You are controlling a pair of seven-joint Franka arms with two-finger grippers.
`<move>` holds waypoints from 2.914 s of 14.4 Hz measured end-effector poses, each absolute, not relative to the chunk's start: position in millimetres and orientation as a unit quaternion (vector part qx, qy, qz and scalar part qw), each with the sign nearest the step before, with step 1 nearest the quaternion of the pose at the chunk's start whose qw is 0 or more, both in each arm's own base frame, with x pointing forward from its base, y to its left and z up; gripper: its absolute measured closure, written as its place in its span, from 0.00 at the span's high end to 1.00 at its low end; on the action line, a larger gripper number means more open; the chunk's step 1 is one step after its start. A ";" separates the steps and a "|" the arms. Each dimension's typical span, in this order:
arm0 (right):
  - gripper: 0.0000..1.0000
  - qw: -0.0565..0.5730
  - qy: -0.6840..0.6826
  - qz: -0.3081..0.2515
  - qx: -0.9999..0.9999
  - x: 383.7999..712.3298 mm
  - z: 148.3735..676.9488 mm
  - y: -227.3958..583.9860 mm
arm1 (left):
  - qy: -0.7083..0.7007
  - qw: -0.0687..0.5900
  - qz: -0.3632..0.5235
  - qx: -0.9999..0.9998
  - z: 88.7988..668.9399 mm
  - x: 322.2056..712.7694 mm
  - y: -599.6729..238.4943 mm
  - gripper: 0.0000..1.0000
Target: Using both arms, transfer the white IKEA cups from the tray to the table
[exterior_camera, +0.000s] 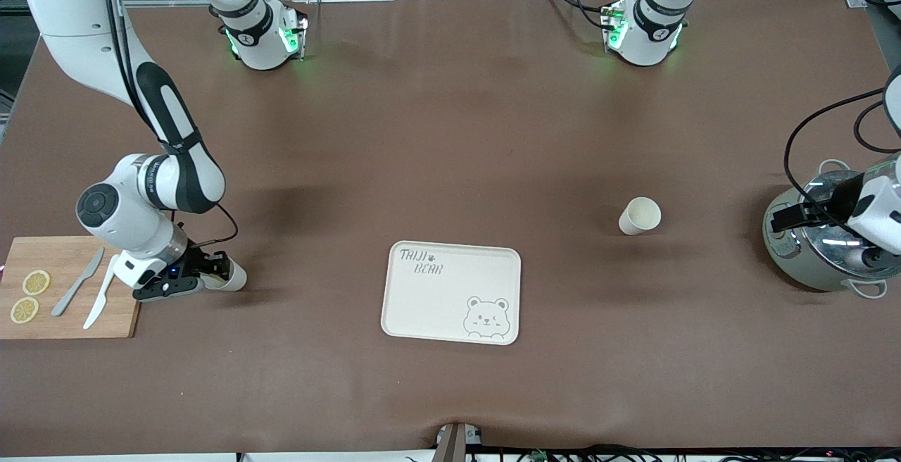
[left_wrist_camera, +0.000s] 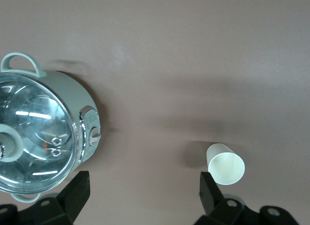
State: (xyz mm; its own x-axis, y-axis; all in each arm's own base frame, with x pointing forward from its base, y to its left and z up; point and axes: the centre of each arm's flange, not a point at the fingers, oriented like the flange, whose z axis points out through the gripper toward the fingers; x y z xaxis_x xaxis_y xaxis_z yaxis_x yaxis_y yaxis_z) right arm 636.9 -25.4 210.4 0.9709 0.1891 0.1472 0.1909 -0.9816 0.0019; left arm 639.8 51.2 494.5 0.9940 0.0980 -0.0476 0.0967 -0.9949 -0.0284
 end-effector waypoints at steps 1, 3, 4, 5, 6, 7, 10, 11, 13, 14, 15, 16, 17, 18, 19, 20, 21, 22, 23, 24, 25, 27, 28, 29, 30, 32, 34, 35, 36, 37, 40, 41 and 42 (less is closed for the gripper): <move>0.79 0.006 -0.096 -0.074 -0.993 637.2 210.7 -25.4 | -0.052 0.013 0.026 -0.998 493.8 639.4 55.2 1.00; 0.99 0.006 -0.096 -0.075 -0.993 638.0 211.7 -25.4 | -0.055 0.013 0.032 -0.998 487.0 640.1 59.0 1.00; 1.00 0.006 -0.095 -0.076 -0.993 638.5 212.3 -25.9 | -0.054 0.013 0.033 -0.998 480.3 642.7 58.6 1.00; 1.00 0.006 -0.094 -0.074 -0.993 639.1 213.2 -27.3 | -0.053 0.013 0.030 -0.998 472.6 647.4 57.5 1.00; 1.00 0.007 -0.094 -0.070 -0.993 640.1 214.7 -28.9 | -0.051 0.013 0.026 -0.998 464.3 652.1 56.0 1.00; 1.00 0.008 -0.097 -0.067 -0.993 641.9 217.4 -30.7 | -0.049 0.013 0.023 -0.998 457.2 656.2 54.3 1.00; 1.00 0.013 -0.101 -0.056 -0.993 650.0 233.7 -39.2 | -0.044 0.013 0.013 -0.999 446.7 664.4 48.8 1.00; 1.00 0.015 -0.101 -0.052 -0.993 652.9 242.0 -41.2 | -0.043 0.013 0.005 -0.999 447.2 667.1 47.4 1.00; 1.00 0.021 -0.104 -0.040 -0.994 659.9 265.0 -42.2 | -0.035 0.011 -0.019 -0.999 457.0 673.6 38.0 1.00; 1.00 0.026 -0.104 -0.030 -0.994 664.0 281.3 -43.1 | -0.028 0.008 -0.030 -0.999 464.6 677.0 28.4 1.00; 1.00 0.031 -0.105 -0.019 -0.994 668.4 301.6 -44.2 | -0.018 0.004 -0.038 -0.999 472.5 679.5 16.3 1.00; 1.00 0.036 -0.107 -0.007 -0.994 672.9 324.9 -44.6 | -0.008 0.000 -0.044 -0.999 478.8 681.2 2.8 1.00; 1.00 0.041 -0.110 0.005 -0.993 676.9 351.8 -44.7 | 0.003 -0.005 -0.050 -0.999 484.8 682.2 -11.5 1.00; 1.00 0.046 -0.113 0.016 -0.992 680.1 380.2 -44.9 | 0.013 -0.010 -0.056 -0.998 491.5 682.3 -24.8 1.00; 1.00 0.049 -0.115 0.025 -0.992 681.6 407.8 -45.9 | 0.022 -0.014 -0.061 -0.998 497.5 681.5 -36.8 1.00; 1.00 0.051 -0.116 0.033 -0.991 681.2 433.0 -47.9 | 0.029 -0.017 -0.065 -0.997 502.1 680.3 -46.5 1.00; 1.00 0.053 -0.112 0.041 -0.991 679.2 451.8 -49.7 | 0.034 -0.019 -0.066 -0.997 504.8 679.1 -52.4 1.00; 1.00 0.053 -0.102 0.047 -0.992 676.5 467.8 -50.6 | 0.036 -0.020 -0.067 -0.997 505.6 678.7 -55.1 1.00; 1.00 0.050 -0.091 0.049 -0.993 672.7 483.9 -50.9 | 0.037 -0.020 -0.066 -0.997 505.3 678.6 -56.3 1.00; 1.00 0.045 -0.086 0.049 -0.994 667.0 502.7 -51.1 | 0.039 -0.020 -0.066 -0.997 504.9 678.5 -56.6 1.00; 1.00 0.038 -0.085 0.046 -0.995 658.5 525.6 -51.4 | 0.044 -0.020 -0.066 -0.997 504.9 678.4 -56.5 1.00; 1.00 0.033 -0.083 0.048 -0.995 627.9 580.0 -51.4 | 0.063 -0.018 -0.068 -0.996 509.4 677.0 -57.3 1.00; 1.00 0.032 -0.081 0.050 -0.995 609.1 606.3 -51.7 | 0.069 -0.018 -0.065 -0.995 516.3 673.1 -59.7 1.00; 1.00 0.031 -0.077 0.048 -0.995 592.0 628.9 -52.7 | 0.073 -0.018 -0.058 -0.996 526.6 666.4 -62.5 1.00; 1.00 0.029 -0.071 0.045 -0.996 578.9 645.8 -54.7 | 0.075 -0.016 -0.052 -0.996 538.7 658.3 -64.6 1.00; 1.00 0.025 -0.065 0.035 -0.997 562.2 667.9 -58.4 | 0.077 -0.012 -0.038 -0.996 563.0 640.2 -65.5 1.00; 1.00 0.023 -0.051 0.034 -0.998 551.8 679.4 -57.2 | 0.077 -0.008 -0.029 -0.997 583.4 624.5 -65.3 1.00; 1.00 0.022 -0.036 0.034 -0.999 549.9 681.1 -55.6 | 0.077 -0.007 -0.025 -0.997 592.8 616.8 -65.4 1.00; 1.00 0.019 -0.026 0.034 -0.999 550.8 680.1 -53.0 | 0.078 -0.005 -0.022 -0.997 602.2 609.1 -66.6 1.00; 1.00 0.011 -0.023 0.031 -0.999 553.7 677.2 -48.9 | 0.080 -0.003 -0.019 -0.997 612.4 600.3 -69.8 1.00; 1.00 -0.013 -0.027 0.026 -0.999 566.7 653.1 -39.6 | 0.077 0.002 -0.012 -0.997 642.5 571.0 -89.2 1.00; 1.00 -0.013 -0.028 0.029 -0.999 570.8 639.8 -39.3 | 0.069 0.003 -0.008 -0.998 647.5 563.7 -97.5 1.00; 1.00 -0.013 -0.029 0.033 -0.999 574.4 625.9 -38.6 | 0.066 0.004 -0.003 -0.998 648.9 558.7 -104.9 1.00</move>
State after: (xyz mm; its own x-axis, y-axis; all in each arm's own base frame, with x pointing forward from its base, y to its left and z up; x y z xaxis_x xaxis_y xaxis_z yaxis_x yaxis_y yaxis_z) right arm 574.4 -38.6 625.9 0.9962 0.0567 -0.0667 0.0585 -0.9980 0.0251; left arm 558.7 -104.9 648.9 0.9912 -0.1322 0.0046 -0.1321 -0.9912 -0.0077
